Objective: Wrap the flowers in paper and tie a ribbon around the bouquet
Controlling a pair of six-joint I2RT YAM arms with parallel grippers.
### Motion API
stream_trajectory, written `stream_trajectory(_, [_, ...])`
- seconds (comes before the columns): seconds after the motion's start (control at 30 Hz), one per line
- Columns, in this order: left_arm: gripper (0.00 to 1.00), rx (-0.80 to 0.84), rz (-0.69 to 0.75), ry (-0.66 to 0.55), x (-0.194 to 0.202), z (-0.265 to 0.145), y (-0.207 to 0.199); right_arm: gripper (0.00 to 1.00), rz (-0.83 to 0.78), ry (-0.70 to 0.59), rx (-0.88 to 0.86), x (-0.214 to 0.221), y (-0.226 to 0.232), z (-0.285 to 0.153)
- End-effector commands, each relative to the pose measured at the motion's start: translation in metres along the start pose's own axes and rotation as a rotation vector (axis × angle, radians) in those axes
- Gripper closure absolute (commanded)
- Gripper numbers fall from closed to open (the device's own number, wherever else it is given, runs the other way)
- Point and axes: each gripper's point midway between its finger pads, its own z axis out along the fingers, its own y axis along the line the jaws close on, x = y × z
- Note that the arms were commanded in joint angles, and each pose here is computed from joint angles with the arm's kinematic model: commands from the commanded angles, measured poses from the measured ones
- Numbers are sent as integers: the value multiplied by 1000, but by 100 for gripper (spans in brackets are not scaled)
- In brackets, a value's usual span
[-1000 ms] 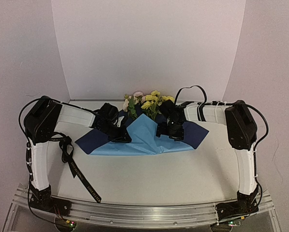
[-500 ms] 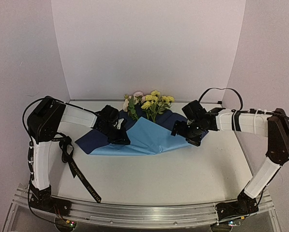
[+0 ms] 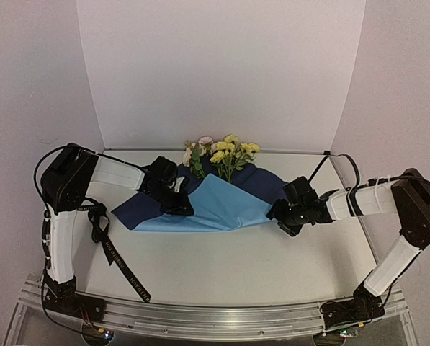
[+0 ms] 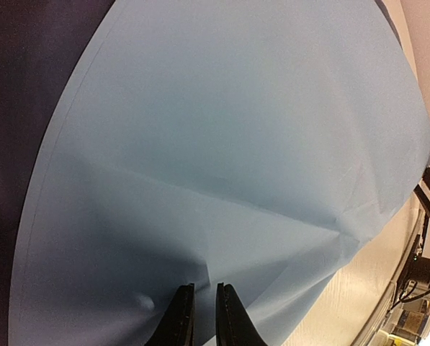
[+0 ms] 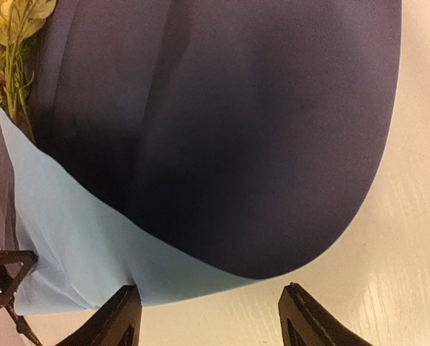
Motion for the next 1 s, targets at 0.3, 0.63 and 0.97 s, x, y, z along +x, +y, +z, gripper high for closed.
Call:
stream_trajectory(0.3, [87, -61, 24, 2, -5, 6, 12, 73, 87, -170, -111, -36, 16, 6])
stream_trajectory(0.63, [87, -98, 22, 25, 1, 11, 24, 100, 87, -199, -30, -41, -20, 1])
stream_trajectory(0.97, [87, -103, 29, 32, 4, 13, 28, 41, 36, -143, -38, -36, -14, -2])
